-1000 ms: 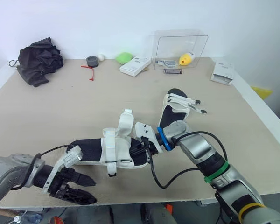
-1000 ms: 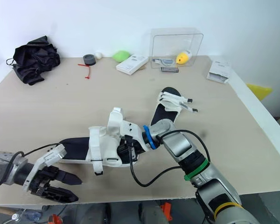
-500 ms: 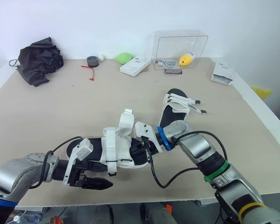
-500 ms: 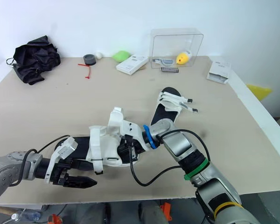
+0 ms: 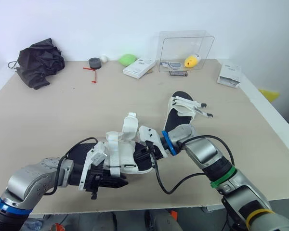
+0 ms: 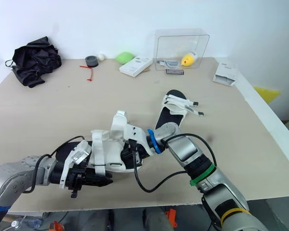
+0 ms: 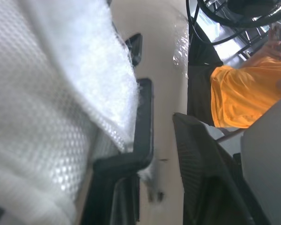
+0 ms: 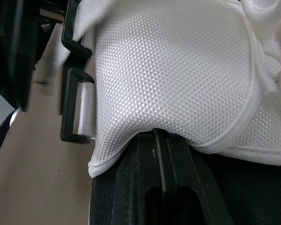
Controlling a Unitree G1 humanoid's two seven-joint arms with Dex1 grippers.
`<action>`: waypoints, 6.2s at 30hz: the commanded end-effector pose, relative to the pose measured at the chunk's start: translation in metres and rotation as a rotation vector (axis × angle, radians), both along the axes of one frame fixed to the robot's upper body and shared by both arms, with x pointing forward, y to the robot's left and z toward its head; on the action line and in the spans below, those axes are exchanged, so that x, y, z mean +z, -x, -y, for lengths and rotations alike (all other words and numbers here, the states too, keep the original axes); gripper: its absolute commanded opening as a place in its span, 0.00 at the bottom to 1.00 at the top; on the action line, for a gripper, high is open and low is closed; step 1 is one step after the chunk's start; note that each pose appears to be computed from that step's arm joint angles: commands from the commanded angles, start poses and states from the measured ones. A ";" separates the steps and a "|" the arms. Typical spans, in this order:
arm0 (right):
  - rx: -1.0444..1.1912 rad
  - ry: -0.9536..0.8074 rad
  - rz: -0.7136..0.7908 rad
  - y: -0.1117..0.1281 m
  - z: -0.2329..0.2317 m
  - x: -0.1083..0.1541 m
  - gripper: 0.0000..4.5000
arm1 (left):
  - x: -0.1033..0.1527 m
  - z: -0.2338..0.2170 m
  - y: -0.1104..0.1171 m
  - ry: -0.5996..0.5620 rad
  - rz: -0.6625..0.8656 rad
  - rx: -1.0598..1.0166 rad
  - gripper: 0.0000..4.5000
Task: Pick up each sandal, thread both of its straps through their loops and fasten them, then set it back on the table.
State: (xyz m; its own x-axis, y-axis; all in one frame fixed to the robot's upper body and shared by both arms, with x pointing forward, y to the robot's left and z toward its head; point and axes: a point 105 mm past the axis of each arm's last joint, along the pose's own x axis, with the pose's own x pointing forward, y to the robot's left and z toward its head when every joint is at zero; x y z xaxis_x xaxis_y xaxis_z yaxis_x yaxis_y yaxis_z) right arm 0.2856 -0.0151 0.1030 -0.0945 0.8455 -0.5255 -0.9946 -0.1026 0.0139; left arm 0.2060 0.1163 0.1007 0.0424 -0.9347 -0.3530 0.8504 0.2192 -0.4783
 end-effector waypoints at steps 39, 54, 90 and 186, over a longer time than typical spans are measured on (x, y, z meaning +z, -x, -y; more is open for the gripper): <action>-0.072 0.097 -0.045 -0.003 0.011 -0.028 0.00 | 0.057 0.004 -0.092 0.478 -0.509 0.545 0.01; -0.078 0.099 -0.047 -0.003 0.012 -0.029 0.00 | 0.041 0.004 -0.113 0.449 -0.587 0.680 0.86; -0.093 0.093 -0.057 -0.002 0.011 -0.032 0.00 | 0.077 0.027 -0.184 0.503 -0.574 0.703 0.99; -0.111 0.077 -0.063 -0.004 0.009 -0.030 0.00 | 0.106 0.044 -0.160 0.556 -0.662 0.369 0.79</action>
State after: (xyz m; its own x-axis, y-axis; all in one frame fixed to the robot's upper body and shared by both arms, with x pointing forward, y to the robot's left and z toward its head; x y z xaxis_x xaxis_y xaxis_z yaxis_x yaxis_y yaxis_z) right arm 0.2854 -0.0108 0.1039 -0.0788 0.8635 -0.4981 -0.9965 -0.0823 0.0149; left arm 0.3641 0.0700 0.1953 0.3117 -0.9480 0.0647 0.2476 0.0153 -0.9687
